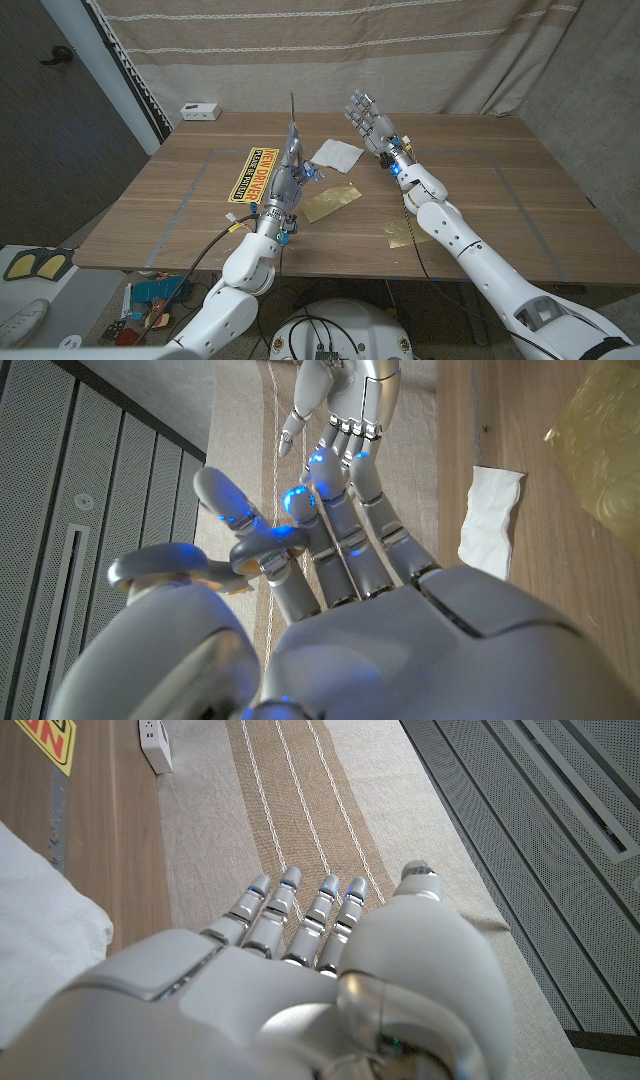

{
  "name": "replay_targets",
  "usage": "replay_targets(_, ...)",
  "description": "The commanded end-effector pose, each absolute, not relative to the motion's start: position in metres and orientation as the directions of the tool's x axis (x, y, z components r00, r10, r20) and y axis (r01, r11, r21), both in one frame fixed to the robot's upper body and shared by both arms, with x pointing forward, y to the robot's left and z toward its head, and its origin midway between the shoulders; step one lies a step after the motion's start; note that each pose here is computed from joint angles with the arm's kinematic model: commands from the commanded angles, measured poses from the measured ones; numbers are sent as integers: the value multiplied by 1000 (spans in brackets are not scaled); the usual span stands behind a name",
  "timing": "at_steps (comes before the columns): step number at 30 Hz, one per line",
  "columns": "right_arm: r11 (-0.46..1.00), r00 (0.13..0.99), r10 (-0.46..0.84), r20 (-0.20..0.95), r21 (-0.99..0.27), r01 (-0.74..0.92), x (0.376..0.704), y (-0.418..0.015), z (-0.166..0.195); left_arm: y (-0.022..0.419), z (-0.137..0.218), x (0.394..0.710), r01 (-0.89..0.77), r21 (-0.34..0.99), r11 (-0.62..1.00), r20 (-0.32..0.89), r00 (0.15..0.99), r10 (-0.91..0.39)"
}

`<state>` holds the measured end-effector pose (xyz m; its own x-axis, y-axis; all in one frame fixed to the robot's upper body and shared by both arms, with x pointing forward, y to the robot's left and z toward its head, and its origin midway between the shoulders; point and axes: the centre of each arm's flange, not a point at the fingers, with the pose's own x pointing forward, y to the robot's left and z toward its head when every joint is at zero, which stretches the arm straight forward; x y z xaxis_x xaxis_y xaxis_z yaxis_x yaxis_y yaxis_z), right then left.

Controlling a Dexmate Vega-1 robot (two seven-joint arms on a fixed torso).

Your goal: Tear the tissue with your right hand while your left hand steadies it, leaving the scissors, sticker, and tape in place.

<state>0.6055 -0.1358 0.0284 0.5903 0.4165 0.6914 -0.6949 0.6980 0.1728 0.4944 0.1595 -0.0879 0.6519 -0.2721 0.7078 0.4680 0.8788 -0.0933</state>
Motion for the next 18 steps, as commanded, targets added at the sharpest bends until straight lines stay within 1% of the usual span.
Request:
replay_targets(1, 699, 590, 414, 693, 173, -694, 604, -134, 26, 167, -89, 506, 491, -12, 871, 702, 625, -342)
replay_targets(18, 696, 586, 414, 697, 172, -697, 602, -137, 27, 165, -92, 504, 490, -25, 871, 684, 644, -342)
